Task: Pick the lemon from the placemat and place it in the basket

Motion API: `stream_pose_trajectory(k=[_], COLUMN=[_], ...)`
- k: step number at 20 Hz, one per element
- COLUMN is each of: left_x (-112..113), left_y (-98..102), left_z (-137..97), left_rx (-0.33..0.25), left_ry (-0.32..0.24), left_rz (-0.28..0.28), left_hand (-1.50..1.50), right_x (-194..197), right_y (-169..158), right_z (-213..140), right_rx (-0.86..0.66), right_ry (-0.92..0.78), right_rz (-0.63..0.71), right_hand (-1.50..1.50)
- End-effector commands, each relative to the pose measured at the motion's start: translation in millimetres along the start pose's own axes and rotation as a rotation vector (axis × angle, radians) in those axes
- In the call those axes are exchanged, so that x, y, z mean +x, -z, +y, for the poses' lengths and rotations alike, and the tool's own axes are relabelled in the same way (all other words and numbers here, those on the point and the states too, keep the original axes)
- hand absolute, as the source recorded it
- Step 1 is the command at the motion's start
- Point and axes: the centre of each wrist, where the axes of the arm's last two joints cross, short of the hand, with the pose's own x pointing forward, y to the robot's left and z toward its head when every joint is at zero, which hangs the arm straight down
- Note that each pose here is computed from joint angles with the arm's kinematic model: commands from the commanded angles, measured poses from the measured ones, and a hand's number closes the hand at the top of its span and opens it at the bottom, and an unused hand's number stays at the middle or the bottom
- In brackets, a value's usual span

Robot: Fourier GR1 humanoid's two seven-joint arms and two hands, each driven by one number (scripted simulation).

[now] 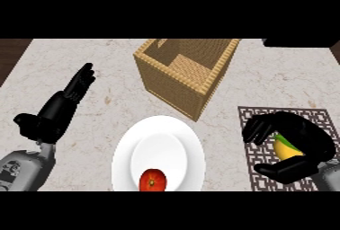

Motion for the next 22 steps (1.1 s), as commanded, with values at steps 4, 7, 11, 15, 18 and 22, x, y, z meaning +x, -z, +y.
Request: stream_pose_trajectory(k=[4, 7, 11, 15, 18, 22], left_x=[-16, -10, -17, -18, -15, -13], left_y=[-21, -13, -27, -19, -19, -11], left_z=[9, 3, 6, -7, 10, -4], left_rx=[0.01, 0.023, 0.028, 0.027, 0.02, -0.003], left_ry=[0.001, -0.009, -0.001, -0.002, 0.004, -0.005], left_rz=[0.001, 0.002, 0.007, 0.017, -0.005, -0.004], left_hand=[0.0, 0.0, 0.0, 0.0, 0.0, 0.0], right_x=[23, 56, 113, 163, 179, 203], right_y=[-54, -48, -44, -30, -33, -32], right_z=[19, -21, -45, -70, -78, -91], right_rx=[0.102, 0.013, -0.058, 0.113, 0.283, 0.387], right_ry=[-0.215, -0.489, -0.728, -0.983, -0.962, -0.911], right_rz=[0.003, 0.05, 0.092, 0.282, 0.457, 0.523], right_hand=[-1.5, -1.5, -1.5, -1.5, -1.5, -1.5])
